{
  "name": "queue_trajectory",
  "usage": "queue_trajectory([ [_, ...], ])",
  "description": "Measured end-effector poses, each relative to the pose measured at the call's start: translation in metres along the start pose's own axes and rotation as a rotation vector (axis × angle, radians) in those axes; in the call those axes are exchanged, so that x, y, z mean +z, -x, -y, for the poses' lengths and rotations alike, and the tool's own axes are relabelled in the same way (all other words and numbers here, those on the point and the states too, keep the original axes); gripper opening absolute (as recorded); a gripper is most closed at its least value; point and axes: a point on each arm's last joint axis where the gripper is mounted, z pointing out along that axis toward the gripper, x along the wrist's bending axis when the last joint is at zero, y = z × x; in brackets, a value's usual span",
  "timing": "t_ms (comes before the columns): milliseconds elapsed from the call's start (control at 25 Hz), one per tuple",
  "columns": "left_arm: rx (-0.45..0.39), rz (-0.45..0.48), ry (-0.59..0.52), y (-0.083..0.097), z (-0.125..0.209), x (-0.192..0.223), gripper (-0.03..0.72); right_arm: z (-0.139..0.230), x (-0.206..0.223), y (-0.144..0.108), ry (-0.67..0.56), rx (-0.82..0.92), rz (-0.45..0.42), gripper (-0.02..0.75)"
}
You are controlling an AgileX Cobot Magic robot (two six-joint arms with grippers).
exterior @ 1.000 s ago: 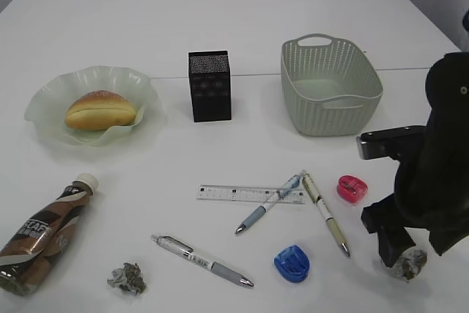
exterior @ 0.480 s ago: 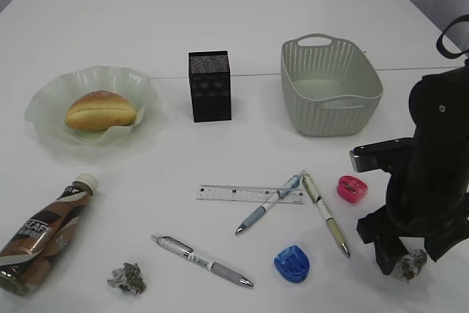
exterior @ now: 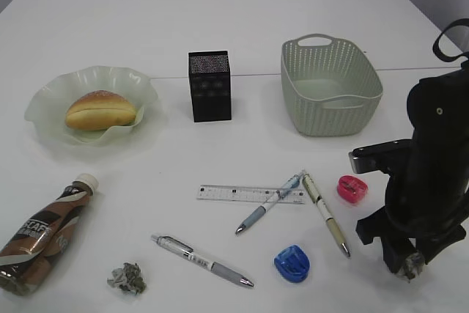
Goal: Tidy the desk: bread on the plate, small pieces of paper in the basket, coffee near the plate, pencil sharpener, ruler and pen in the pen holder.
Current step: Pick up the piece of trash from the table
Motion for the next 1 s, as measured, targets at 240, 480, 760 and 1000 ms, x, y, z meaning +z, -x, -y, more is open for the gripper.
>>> queue_trajectory([
  [240,0.0,0.001,0.0,0.0001,0.0,0.0,0.505,-0.0012,0.0,-0.0001,0.013,0.002,-0.001,0.241],
  [480,0.0,0.001,0.0,0.0001,0.0,0.0,0.505,-0.0016,0.0,-0.0002,0.017,0.002,-0.002,0.116],
  [760,0.0,0.001,0.0,0.0001,0.0,0.0,0.505,-0.0019,0.0,-0.0002,0.021,0.002,-0.002,-0.001],
  [1000,0.0,0.001,0.0,0.0001,0.0,0.0,0.505,-0.0024,-0.0018,-0.0002,0.035,0.002,-0.004,-0.015],
])
